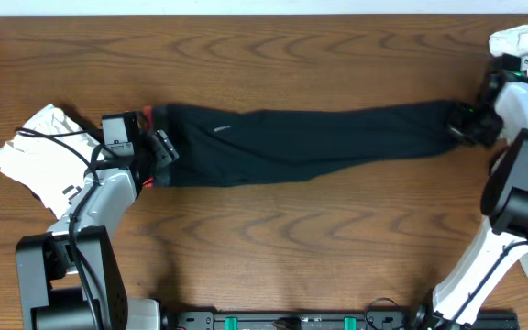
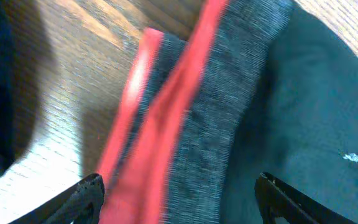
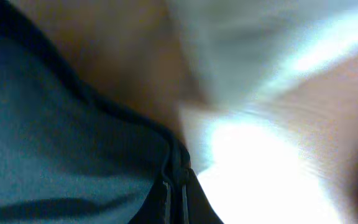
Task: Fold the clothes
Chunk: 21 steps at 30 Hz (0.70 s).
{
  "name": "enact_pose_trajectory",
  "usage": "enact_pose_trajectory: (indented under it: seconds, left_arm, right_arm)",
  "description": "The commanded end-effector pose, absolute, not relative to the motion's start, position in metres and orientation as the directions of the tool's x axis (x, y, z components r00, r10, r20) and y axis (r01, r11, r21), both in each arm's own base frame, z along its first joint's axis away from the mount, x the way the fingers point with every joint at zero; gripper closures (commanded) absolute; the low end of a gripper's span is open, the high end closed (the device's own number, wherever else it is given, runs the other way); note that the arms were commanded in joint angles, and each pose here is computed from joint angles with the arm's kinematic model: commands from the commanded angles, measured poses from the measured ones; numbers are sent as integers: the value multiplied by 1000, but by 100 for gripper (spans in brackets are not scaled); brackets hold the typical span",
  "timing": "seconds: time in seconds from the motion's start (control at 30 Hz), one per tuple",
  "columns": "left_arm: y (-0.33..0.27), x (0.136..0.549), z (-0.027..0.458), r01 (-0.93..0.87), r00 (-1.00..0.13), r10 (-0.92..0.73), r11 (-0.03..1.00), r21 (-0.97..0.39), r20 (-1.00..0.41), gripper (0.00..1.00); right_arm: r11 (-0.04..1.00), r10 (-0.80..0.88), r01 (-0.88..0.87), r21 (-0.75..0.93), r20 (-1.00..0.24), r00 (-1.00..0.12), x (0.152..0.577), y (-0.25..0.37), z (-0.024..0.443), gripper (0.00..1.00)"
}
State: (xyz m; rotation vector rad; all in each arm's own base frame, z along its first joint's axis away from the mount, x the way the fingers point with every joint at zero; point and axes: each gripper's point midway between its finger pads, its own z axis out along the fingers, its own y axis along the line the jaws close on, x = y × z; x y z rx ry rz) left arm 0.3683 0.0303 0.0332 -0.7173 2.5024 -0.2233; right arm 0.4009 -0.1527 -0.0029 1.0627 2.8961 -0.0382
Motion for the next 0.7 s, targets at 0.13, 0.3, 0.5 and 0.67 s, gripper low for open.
enact_pose_trajectory:
  seconds: [0.13,0.3,0.5,0.67]
  left_arm:
    - [24,390,50,-393,-689,-533,844,-365,-492,20]
    - [10,398,57,-334,-693,-527,839,-429,-492,26]
    - [5,396,45,-340,-714,-524,840,-423,-465,37]
    - [-1,394,37,-344,-729,-535,825,-448,-427,38]
  right_arm:
    - [735,672,667,-122,1,-741,367,-177,-23,99]
    - [743,665,660,-108,4,-747,370,-171,-23,99]
    - [754,652,649,-107,1,-758,374,-165,-23,99]
    - [754,652,648,-107,1,-758,374,-165,-23,99]
